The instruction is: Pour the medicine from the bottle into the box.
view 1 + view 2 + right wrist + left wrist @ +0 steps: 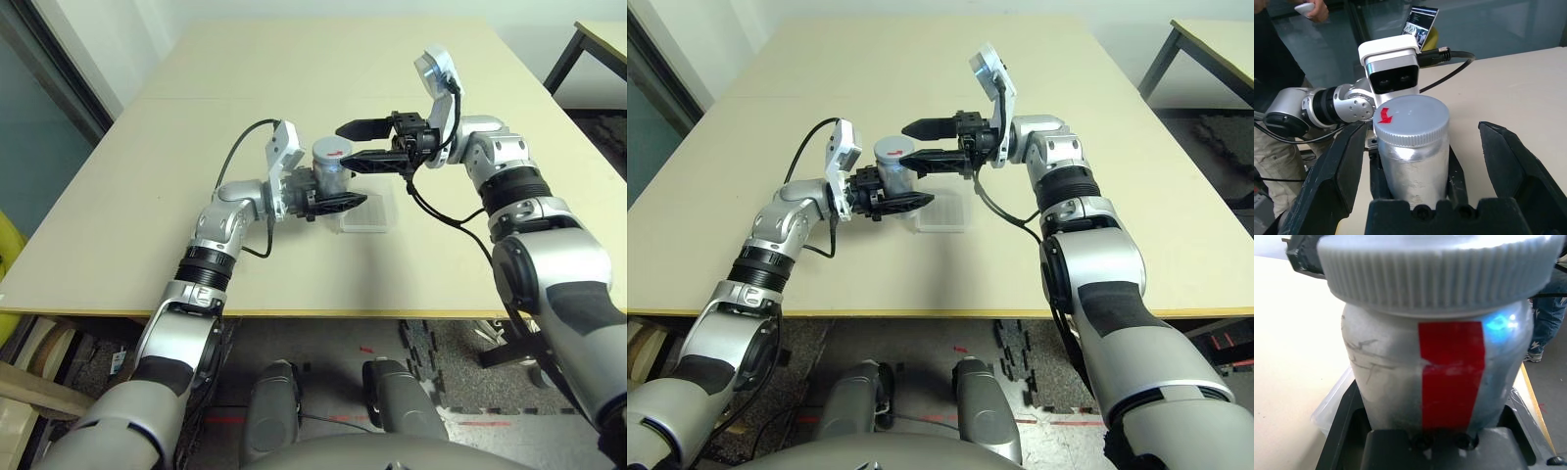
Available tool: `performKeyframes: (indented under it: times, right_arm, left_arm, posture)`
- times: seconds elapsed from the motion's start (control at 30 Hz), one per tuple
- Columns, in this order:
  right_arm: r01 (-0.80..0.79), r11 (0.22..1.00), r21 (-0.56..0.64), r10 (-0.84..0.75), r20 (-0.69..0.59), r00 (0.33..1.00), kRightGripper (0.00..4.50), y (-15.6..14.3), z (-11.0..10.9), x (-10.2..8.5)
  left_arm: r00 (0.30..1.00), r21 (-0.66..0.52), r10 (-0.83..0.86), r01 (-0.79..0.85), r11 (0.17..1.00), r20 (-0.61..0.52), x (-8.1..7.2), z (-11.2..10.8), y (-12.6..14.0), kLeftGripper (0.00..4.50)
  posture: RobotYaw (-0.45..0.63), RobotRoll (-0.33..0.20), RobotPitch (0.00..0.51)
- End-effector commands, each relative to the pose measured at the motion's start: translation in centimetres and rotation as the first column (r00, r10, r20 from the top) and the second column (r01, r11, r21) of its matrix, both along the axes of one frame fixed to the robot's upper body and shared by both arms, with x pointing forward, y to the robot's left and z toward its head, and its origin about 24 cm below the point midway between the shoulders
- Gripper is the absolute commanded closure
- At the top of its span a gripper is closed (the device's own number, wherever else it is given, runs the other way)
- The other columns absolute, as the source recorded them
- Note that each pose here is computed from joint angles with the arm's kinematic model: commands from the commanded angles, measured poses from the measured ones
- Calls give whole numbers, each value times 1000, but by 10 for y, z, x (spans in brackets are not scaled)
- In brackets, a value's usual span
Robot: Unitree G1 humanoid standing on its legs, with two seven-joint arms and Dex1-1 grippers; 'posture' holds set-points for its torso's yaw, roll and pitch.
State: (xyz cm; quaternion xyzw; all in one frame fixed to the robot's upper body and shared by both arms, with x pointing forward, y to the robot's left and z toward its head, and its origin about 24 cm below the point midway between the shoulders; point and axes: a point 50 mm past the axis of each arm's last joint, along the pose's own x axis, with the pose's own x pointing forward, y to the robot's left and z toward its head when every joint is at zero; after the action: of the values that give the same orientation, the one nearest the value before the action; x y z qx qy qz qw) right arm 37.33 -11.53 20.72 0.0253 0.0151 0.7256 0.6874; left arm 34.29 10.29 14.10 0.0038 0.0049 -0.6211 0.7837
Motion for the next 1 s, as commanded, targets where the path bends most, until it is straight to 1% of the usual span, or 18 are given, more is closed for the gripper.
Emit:
performKeyframes:
  times: [0.03,1.0]
  right_arm:
    - [-21,1000,4,21,23,1000,0,2,7,-1]
    - [-17,1000,-6,18,68,998,0,25,2,-1]
  left_arm:
    - [1000,20,-3,3,1000,7,3,1,2,1805]
    - [1000,38,-15,14,999,20,2,0,-3,1805]
  posture:
    - [-143,0,73]
    - [-128,0,56]
